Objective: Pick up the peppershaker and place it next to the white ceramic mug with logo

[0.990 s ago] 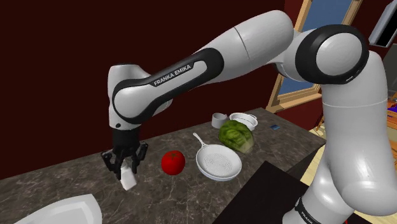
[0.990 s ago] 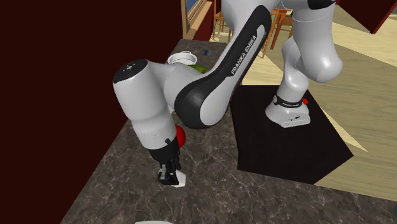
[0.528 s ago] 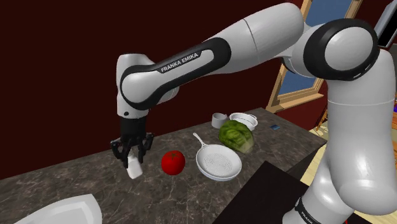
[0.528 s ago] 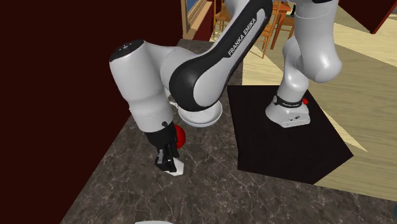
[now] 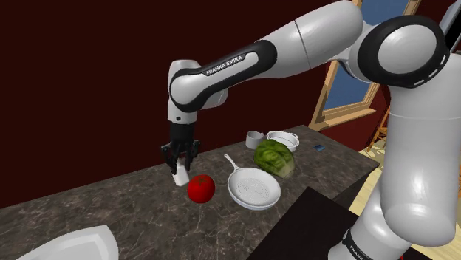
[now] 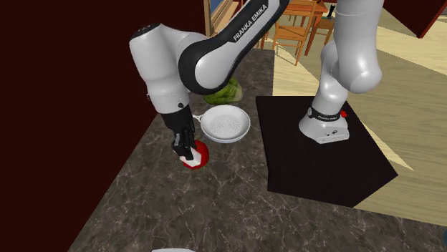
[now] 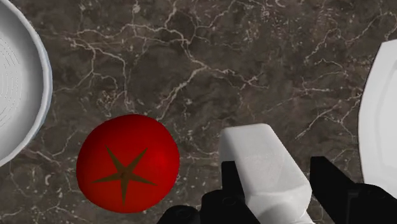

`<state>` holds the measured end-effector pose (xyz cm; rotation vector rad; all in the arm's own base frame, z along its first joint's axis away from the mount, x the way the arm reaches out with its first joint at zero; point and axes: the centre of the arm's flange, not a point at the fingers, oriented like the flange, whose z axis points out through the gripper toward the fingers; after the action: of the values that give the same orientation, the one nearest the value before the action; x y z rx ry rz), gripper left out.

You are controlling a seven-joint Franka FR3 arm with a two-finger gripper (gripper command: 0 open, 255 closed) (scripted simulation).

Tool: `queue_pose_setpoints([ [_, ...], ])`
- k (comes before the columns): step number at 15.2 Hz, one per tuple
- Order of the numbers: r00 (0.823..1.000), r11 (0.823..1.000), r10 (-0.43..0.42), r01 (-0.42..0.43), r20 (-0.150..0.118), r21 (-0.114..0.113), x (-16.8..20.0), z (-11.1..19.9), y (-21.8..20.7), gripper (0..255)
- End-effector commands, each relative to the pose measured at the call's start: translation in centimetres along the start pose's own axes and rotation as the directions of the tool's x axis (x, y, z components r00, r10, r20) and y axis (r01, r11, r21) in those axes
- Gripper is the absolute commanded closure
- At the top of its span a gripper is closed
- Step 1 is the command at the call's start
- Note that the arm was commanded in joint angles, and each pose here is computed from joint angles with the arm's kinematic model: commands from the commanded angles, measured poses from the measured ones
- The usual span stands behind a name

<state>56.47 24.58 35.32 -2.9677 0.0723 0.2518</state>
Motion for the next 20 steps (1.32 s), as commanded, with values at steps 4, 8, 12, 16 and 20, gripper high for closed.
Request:
queue_pose_setpoints([
  [4, 1.000, 1.000, -0.002, 0.002, 0.000, 0.000, 1.9, -1.3, 5.9, 255],
  [8, 1.000, 1.000, -0.002, 0.002, 0.000, 0.000, 3.4, -2.3, 10.8, 255],
  [12, 1.000, 1.000, -0.002, 0.002, 0.000, 0.000, 4.9, -3.4, 15.8, 255],
  [16, 1.000, 1.000, -0.002, 0.002, 0.000, 0.000, 6.3, -4.5, 20.8, 255],
  [20, 1.000, 1.000, -0.002, 0.002, 0.000, 0.000, 7.8, -5.6, 25.7, 255],
])
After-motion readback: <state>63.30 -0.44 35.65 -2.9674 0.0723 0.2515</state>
